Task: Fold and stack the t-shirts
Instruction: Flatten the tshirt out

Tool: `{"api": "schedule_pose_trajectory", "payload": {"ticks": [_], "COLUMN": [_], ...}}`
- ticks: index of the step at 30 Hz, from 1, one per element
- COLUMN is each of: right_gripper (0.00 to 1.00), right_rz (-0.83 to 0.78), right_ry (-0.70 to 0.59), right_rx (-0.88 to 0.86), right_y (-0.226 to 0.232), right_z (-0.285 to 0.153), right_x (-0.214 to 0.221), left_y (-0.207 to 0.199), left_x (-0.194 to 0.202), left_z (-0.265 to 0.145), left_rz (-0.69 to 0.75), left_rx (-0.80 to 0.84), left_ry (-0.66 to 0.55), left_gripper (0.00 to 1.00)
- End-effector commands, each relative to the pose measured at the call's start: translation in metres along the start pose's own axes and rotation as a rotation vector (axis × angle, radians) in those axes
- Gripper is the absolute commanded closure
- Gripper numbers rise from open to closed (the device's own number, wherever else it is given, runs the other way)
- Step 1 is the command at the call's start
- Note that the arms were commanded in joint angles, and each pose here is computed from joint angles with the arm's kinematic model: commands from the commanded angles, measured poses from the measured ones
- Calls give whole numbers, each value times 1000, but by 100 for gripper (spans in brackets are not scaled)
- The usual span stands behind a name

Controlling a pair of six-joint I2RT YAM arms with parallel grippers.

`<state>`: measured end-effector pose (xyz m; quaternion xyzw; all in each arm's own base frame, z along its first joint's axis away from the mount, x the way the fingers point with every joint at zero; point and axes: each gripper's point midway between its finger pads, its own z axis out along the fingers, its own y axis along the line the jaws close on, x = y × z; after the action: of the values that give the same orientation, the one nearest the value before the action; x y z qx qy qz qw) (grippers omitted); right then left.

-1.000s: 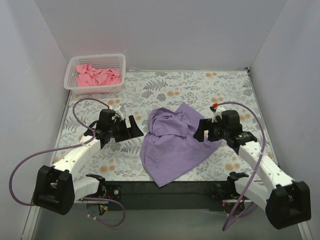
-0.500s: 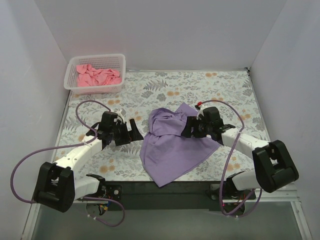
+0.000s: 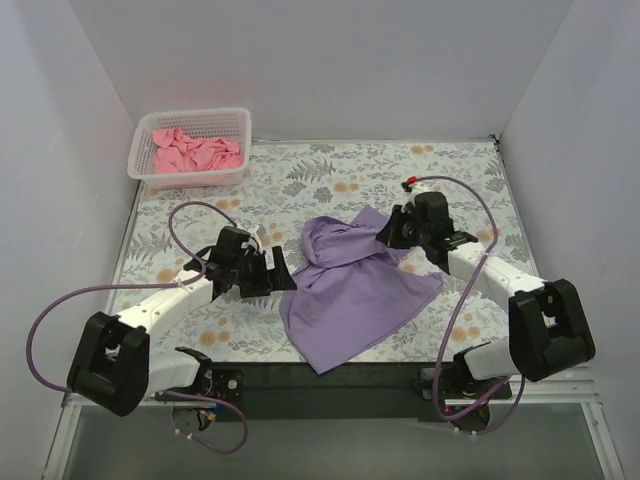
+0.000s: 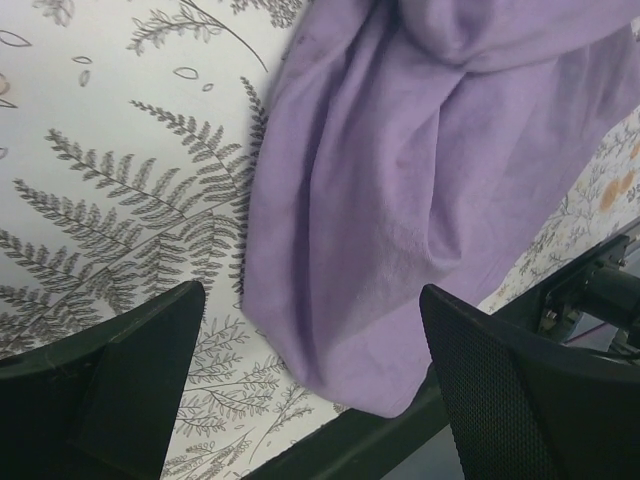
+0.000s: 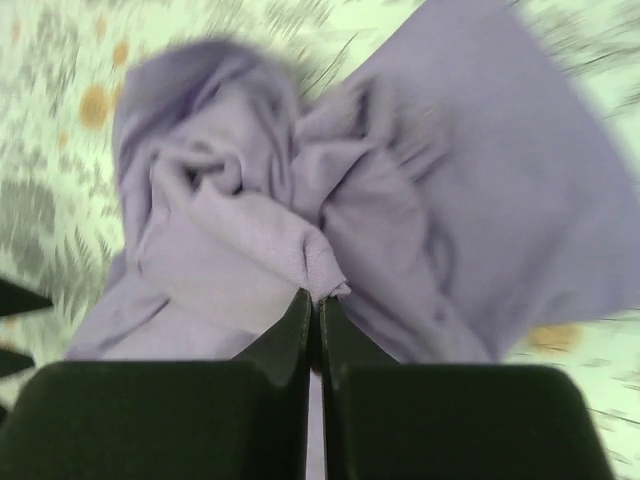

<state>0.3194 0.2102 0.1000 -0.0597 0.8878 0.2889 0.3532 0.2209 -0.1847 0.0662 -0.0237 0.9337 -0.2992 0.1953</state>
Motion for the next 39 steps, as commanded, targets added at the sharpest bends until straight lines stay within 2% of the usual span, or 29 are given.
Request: {"api": "schedule_pose_trajectory", "payload": {"ticks": [1, 5, 8, 17, 21, 26, 27, 29, 30, 33, 34, 36, 38, 39], "right_gripper": [99, 99, 99, 99, 99, 99, 99, 99, 99, 99, 99, 99, 99, 99], "right_rz": [21, 94, 98, 39, 30, 23, 22, 25, 26, 20, 20, 5, -22, -36], "right_ry": [-249, -497, -573, -515, -508, -495, -491, -486, -481, -475, -465, -467, -488, -521], "right_rx": [187, 422, 494, 485, 466, 435, 430, 427, 432, 438, 445, 456, 466, 478], "right_y": [-34, -77, -92, -91, -88, -84, -83, -83, -85, -87, -89, -91, -90, -88], "right_z": [-38, -104, -131, -136, -136, -133, -133, -131, -130, -128, -126, -125, -129, -136], "right_x": [-78, -123, -136, -124, -121, -118, -116, -114, -112, -112, -112, -121, -142, -163], "left_y": [-6, -9, -14, -37, -42, -42, -44, -39, -42, -31, -31, -25, -4, -12], "left_x": [13, 24, 33, 56, 77, 93, 96, 102, 104, 102, 96, 65, 4, -31], "left_z": [3, 7, 11, 27, 42, 55, 57, 64, 66, 73, 74, 72, 58, 49], "left_rz": [14, 14, 20, 71, 109, 127, 130, 132, 136, 127, 122, 148, 91, 109], "left_rx": [-2, -17, -25, -28, -66, -131, -133, -169, -171, -235, -253, -323, -390, -388], "left_ry": [29, 53, 73, 147, 216, 261, 269, 285, 290, 271, 247, 136, 35, -19], "left_gripper": [12, 13, 13, 14, 21, 38, 47, 57, 69, 94, 100, 100, 100, 100]}}
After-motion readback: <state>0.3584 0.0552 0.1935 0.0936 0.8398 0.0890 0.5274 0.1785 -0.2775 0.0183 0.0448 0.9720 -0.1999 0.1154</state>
